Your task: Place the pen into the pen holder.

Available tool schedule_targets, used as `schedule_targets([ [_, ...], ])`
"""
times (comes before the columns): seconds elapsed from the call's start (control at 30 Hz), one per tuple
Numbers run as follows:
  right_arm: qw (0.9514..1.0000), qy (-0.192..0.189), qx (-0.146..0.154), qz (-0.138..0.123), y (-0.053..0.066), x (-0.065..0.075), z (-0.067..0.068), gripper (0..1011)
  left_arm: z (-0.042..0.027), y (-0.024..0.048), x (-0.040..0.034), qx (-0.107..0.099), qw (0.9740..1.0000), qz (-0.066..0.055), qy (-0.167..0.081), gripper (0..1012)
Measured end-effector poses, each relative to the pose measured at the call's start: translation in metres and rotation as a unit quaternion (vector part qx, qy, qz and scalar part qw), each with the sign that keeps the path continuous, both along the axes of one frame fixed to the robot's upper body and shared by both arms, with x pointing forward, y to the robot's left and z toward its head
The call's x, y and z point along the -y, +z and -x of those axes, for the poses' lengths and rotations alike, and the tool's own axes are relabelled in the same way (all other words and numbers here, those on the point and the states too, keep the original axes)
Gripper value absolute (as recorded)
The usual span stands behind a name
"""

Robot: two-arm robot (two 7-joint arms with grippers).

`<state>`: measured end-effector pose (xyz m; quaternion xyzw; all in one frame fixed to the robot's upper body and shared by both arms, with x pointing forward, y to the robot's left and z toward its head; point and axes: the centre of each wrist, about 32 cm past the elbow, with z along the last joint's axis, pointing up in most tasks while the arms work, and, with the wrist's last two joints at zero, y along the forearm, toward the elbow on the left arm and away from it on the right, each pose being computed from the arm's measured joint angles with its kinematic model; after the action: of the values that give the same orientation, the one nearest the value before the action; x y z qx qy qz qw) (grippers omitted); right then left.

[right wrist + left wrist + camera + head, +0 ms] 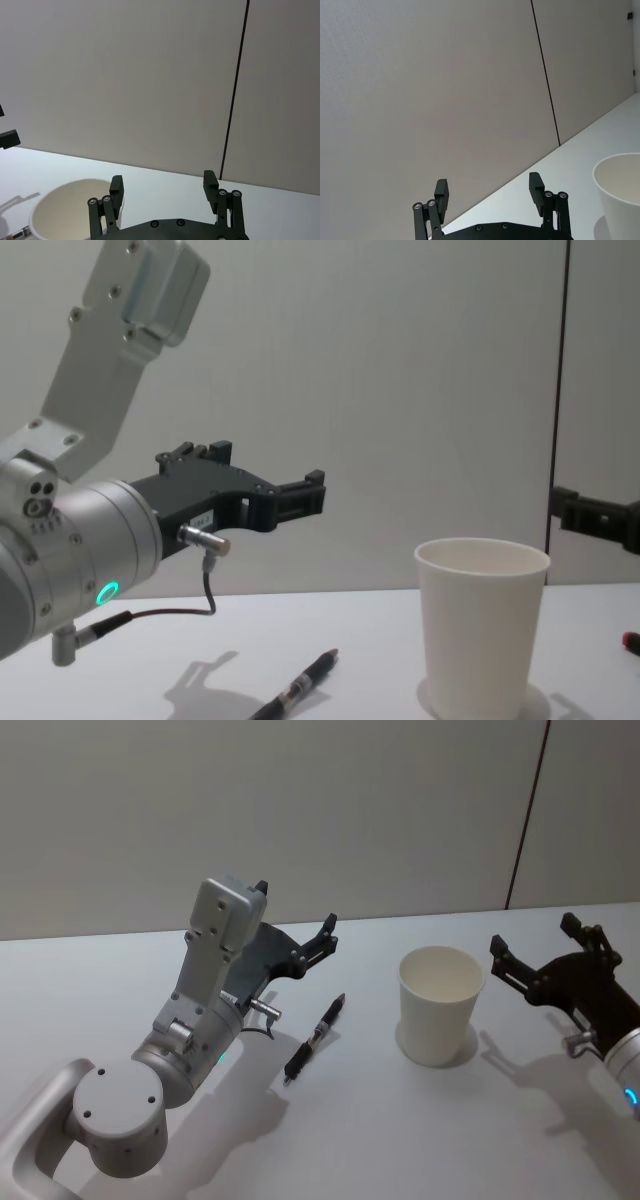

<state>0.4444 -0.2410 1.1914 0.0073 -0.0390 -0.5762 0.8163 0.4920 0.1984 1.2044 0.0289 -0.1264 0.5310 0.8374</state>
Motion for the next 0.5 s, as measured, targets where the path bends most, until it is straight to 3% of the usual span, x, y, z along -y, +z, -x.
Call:
schedule_targets([
  [0.5,0.9981,0.018,-0.026,0.053,0.026,0.029,-0.010,1001,0.0000,0.0000,0.0000,0.000,1.0000,0.000,0.000,1001],
])
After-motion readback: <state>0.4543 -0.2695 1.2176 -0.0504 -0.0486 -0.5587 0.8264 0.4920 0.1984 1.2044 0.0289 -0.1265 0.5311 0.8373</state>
